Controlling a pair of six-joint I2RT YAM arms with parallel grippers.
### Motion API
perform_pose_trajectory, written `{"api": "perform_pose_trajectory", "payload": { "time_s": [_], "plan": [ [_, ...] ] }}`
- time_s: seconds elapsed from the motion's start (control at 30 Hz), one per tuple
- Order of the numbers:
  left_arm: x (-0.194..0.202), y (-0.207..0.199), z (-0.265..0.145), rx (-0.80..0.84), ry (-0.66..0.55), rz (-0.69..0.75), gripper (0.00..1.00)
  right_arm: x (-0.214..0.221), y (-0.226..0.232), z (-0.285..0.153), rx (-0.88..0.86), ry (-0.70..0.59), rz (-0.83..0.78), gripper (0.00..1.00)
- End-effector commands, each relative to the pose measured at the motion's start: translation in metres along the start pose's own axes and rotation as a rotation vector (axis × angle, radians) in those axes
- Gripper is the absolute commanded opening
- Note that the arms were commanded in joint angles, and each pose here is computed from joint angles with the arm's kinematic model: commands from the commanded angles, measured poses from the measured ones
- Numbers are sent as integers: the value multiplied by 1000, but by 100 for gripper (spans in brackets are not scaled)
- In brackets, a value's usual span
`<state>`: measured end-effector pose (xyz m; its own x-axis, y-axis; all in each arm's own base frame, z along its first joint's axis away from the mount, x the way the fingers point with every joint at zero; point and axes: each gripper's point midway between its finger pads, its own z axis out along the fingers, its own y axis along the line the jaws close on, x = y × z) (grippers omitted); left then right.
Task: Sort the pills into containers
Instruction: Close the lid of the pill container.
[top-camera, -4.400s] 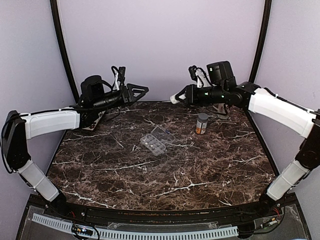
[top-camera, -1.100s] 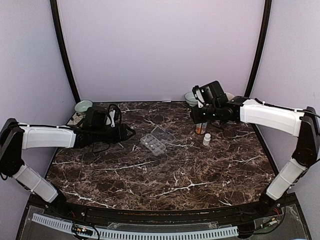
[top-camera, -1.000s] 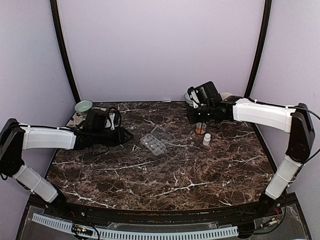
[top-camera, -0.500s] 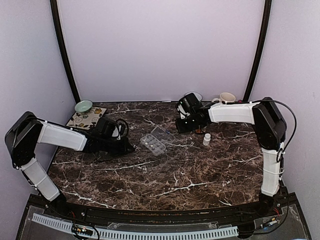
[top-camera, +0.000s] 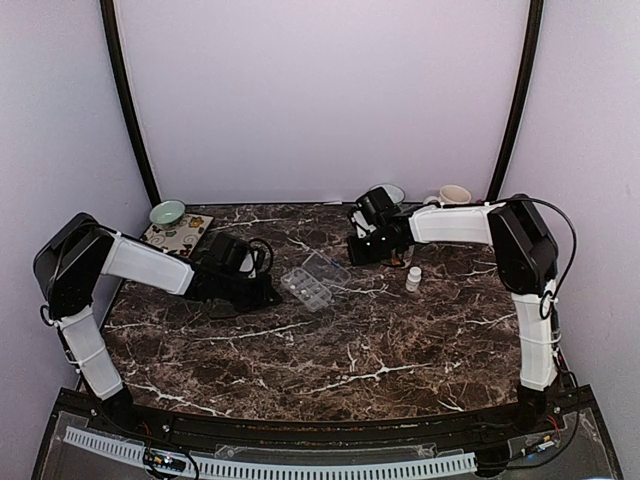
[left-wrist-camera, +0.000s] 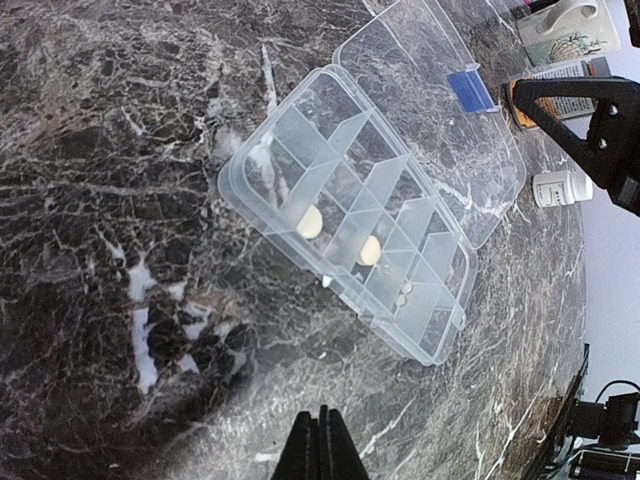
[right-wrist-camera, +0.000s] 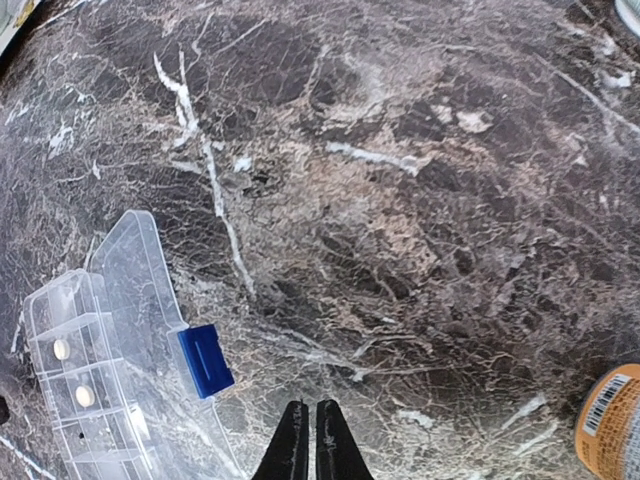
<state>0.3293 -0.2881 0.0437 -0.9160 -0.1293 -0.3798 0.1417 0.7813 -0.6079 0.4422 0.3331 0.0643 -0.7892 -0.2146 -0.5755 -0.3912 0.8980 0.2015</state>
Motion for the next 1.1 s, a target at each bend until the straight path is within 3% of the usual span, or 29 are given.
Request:
{"api": "perform_pose_trajectory", "payload": {
  "time_s": [0.0, 1.07],
  "plan": [
    [-4, -6, 7, 10, 10, 7, 0, -5, 2, 8, -51, -10, 31, 3],
    [6, -10, 40, 6, 90, 11, 0, 29, 30, 26, -319, 105, 126, 1]
  ]
}}
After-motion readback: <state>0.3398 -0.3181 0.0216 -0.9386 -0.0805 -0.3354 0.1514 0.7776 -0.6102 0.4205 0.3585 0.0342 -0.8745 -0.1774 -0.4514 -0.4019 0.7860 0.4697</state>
